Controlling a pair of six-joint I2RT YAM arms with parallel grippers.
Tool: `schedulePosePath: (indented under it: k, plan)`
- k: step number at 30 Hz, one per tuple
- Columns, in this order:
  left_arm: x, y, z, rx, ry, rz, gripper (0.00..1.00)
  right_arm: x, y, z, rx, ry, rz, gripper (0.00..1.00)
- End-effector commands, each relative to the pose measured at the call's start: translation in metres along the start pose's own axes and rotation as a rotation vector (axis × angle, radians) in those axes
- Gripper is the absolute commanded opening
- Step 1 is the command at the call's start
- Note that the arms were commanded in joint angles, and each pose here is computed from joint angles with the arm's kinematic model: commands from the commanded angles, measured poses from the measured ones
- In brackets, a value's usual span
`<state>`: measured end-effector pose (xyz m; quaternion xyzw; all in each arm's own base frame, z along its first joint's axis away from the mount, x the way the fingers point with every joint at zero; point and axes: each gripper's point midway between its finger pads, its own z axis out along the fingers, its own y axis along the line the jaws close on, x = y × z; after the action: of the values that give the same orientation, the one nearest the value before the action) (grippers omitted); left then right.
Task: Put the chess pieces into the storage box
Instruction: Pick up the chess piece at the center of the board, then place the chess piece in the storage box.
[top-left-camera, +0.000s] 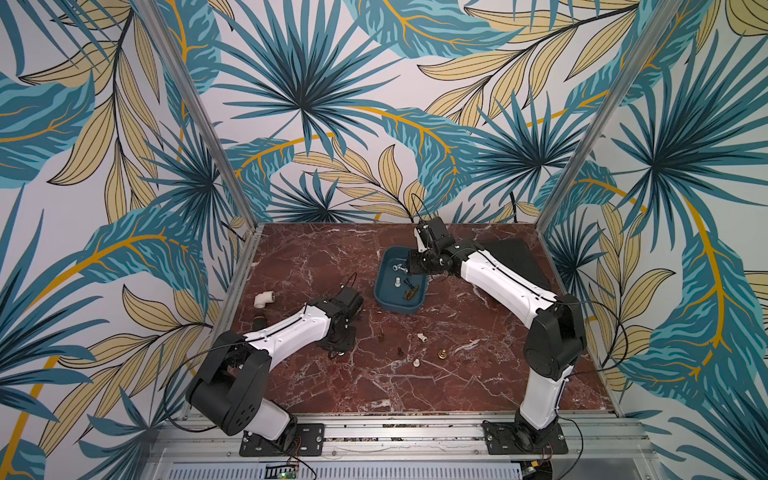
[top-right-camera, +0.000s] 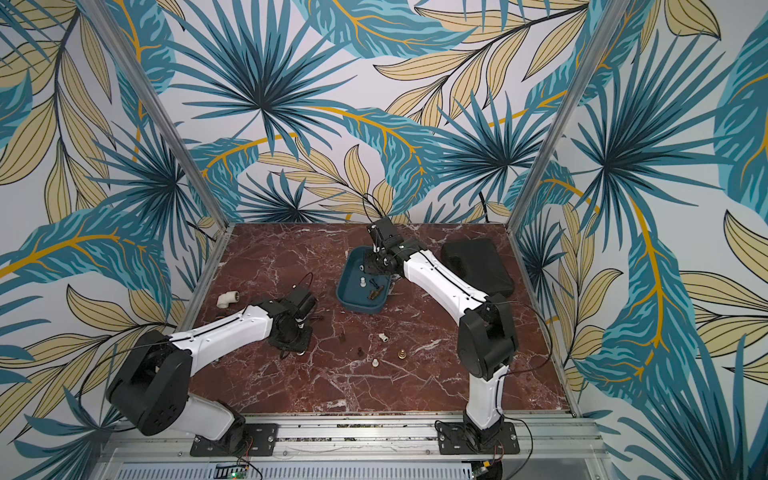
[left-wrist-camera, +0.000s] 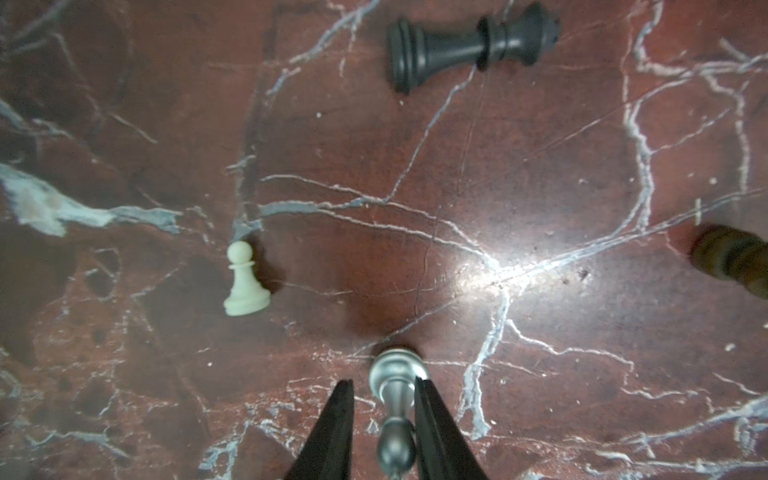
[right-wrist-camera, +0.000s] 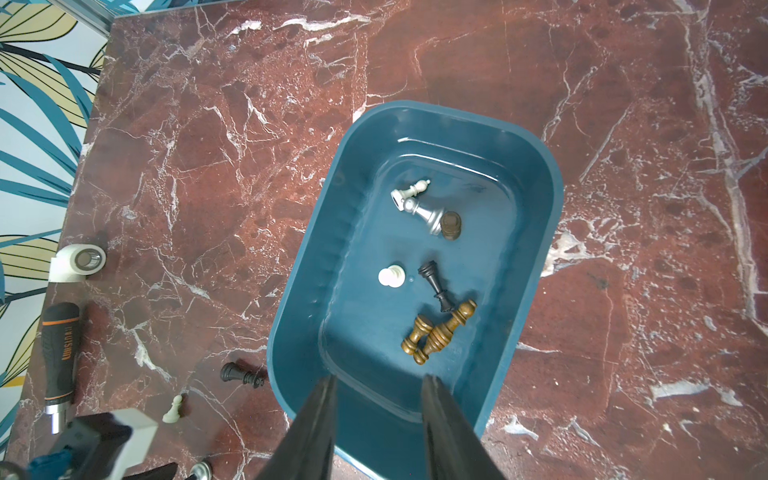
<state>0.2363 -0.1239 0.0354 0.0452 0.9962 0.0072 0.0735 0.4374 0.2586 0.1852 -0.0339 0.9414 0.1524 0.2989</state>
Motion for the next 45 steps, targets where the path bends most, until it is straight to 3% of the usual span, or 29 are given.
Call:
schedulePosePath:
  k: [1, 7, 13, 20, 24, 26, 30, 35, 40, 45]
  plan:
    - [0.000, -0.006, 0.003, 0.011, 0.007, 0.026, 0.27, 0.004, 0.003, 0.005, -0.002, 0.008, 0.001, 0.39]
    - [0.003, -0.002, 0.002, -0.013, 0.015, 0.026, 0.21, 0.003, 0.005, 0.004, -0.003, 0.003, -0.004, 0.39]
    - [-0.009, 0.000, -0.018, -0.024, -0.027, 0.038, 0.00, -0.001, 0.004, 0.001, 0.002, -0.006, -0.009, 0.39]
    - [-0.052, -0.001, -0.086, -0.049, -0.158, 0.094, 0.00, -0.014, 0.001, -0.032, 0.022, -0.069, -0.037, 0.40]
    - [-0.101, -0.021, -0.130, 0.014, -0.312, 0.132, 0.00, -0.019, -0.007, -0.053, 0.054, -0.117, -0.045, 0.41]
    - [-0.131, -0.037, -0.135, 0.055, -0.391, 0.158, 0.00, -0.019, -0.012, -0.060, 0.072, -0.132, -0.044, 0.41]
    - [-0.190, -0.070, -0.126, 0.108, -0.477, 0.193, 0.00, -0.016, -0.022, -0.066, 0.113, -0.151, -0.043, 0.41]
    - [-0.238, -0.111, -0.092, 0.184, -0.418, 0.249, 0.00, -0.007, -0.025, -0.067, 0.112, -0.134, -0.041, 0.41]
    - [-0.261, -0.120, -0.058, 0.145, -0.384, 0.271, 0.00, -0.002, -0.028, -0.066, 0.116, -0.125, -0.041, 0.41]
    - [-0.265, -0.116, -0.029, 0.086, -0.337, 0.283, 0.00, 0.001, -0.027, -0.059, 0.113, -0.106, -0.041, 0.41]
